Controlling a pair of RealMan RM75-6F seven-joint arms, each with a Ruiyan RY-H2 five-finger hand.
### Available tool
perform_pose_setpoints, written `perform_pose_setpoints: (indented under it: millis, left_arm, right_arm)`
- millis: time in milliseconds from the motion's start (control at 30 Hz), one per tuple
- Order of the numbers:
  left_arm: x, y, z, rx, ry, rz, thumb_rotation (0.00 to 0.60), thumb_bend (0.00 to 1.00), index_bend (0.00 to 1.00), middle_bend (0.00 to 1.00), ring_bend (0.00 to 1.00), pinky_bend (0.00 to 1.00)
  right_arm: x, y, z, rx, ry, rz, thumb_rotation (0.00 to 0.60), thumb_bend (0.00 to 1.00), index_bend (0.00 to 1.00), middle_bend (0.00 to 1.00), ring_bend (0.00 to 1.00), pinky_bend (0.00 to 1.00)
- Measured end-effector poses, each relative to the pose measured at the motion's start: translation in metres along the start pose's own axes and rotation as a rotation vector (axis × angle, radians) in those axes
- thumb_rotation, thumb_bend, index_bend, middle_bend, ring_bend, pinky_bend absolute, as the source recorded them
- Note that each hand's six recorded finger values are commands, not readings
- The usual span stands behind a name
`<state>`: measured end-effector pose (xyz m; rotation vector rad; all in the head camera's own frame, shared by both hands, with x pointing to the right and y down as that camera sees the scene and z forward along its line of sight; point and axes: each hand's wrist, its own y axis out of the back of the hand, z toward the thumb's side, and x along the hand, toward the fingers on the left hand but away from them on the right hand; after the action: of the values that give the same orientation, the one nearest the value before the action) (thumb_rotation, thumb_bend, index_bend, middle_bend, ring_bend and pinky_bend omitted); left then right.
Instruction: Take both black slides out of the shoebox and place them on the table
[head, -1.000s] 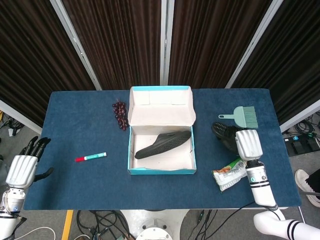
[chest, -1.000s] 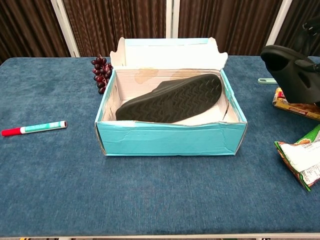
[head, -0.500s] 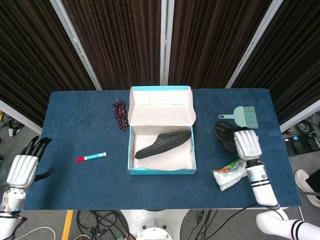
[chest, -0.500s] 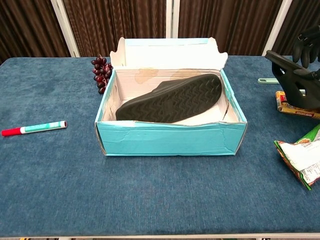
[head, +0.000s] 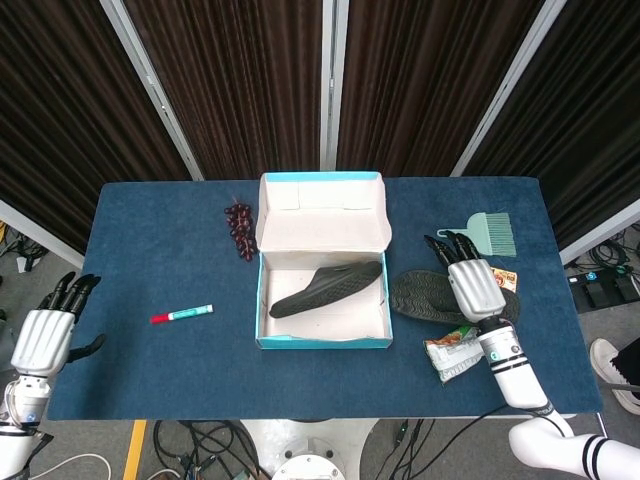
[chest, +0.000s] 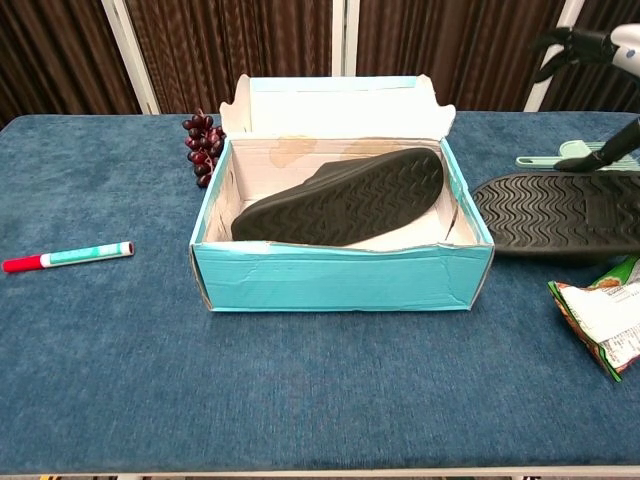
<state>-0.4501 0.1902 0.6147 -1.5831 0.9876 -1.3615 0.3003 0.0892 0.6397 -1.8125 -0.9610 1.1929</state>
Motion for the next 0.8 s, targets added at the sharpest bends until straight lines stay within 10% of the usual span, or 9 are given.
perform_pose_setpoints:
  millis: [333, 800]
  left_arm:
    - [0.001, 0.002, 0.003, -0.005, -0.004, 0.010, 0.600, 0.19, 0.09, 0.11, 0.03, 0.29]
    - [0.000, 0.008, -0.007, -0.008, 0.014, 0.021, 0.600, 0.19, 0.09, 0.11, 0.03, 0.29]
  right_arm:
    - [-0.026, 0.009, 0.064, 0.004, 0.169, -0.010, 0.600, 0.02, 0.15, 0.24, 0.13, 0.16]
    - [-0.061, -0.056, 0.174, 0.107, 0.398, 0.154, 0.600, 0.03, 0.20, 0.27, 0.16, 0.19]
